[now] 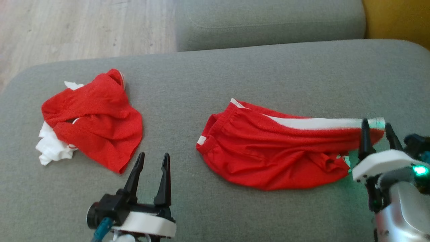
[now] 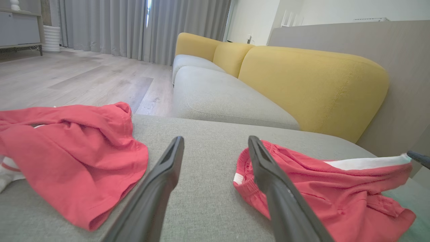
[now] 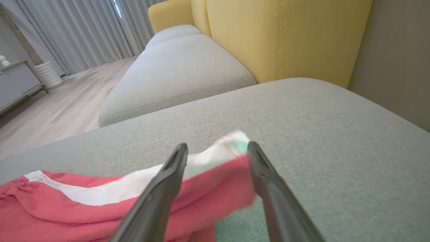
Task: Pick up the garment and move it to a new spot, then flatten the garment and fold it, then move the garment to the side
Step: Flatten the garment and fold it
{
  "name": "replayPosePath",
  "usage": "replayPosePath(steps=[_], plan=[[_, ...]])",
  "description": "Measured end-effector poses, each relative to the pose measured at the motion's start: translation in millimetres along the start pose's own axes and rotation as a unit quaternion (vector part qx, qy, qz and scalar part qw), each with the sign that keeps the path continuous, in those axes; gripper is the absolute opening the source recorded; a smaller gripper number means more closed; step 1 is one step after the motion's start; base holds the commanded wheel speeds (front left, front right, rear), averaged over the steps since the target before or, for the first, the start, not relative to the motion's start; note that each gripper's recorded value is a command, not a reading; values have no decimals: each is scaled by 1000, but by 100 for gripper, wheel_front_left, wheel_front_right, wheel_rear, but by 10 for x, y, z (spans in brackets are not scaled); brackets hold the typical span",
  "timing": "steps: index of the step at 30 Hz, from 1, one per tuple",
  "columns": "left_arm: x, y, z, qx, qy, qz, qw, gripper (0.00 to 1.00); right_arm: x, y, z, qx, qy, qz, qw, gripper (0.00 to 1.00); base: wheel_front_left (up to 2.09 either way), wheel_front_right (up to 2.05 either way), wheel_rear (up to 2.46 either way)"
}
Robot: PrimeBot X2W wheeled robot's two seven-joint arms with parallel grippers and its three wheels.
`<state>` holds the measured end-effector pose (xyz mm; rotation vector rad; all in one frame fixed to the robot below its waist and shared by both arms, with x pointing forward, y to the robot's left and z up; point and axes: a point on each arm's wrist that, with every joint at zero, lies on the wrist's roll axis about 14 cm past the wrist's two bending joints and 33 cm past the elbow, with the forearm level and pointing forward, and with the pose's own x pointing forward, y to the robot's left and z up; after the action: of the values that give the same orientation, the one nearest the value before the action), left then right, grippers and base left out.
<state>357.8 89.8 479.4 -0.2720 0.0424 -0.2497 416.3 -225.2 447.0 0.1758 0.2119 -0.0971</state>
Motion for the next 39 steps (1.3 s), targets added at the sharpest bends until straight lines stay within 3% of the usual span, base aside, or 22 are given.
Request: replayPosePath(steps=[6,13,23,39], plan=[[90,-62,31,1,-4,-13,1000,100,30,286,426,-17,-82,41,996,100,0,0,0],[98,-79,189,-8,-28,-13,999,100,-196,965,854,-13,-172,146,974,100,0,0,0],[70,-110,269,-7,-41,-17,999,100,-691,1218,276,10,-115,195,974,100,0,0,0],[-5,-36,213,-9,-34,-3,999,100,-651,1276,181,5,-101,203,974,100,0,0,0]])
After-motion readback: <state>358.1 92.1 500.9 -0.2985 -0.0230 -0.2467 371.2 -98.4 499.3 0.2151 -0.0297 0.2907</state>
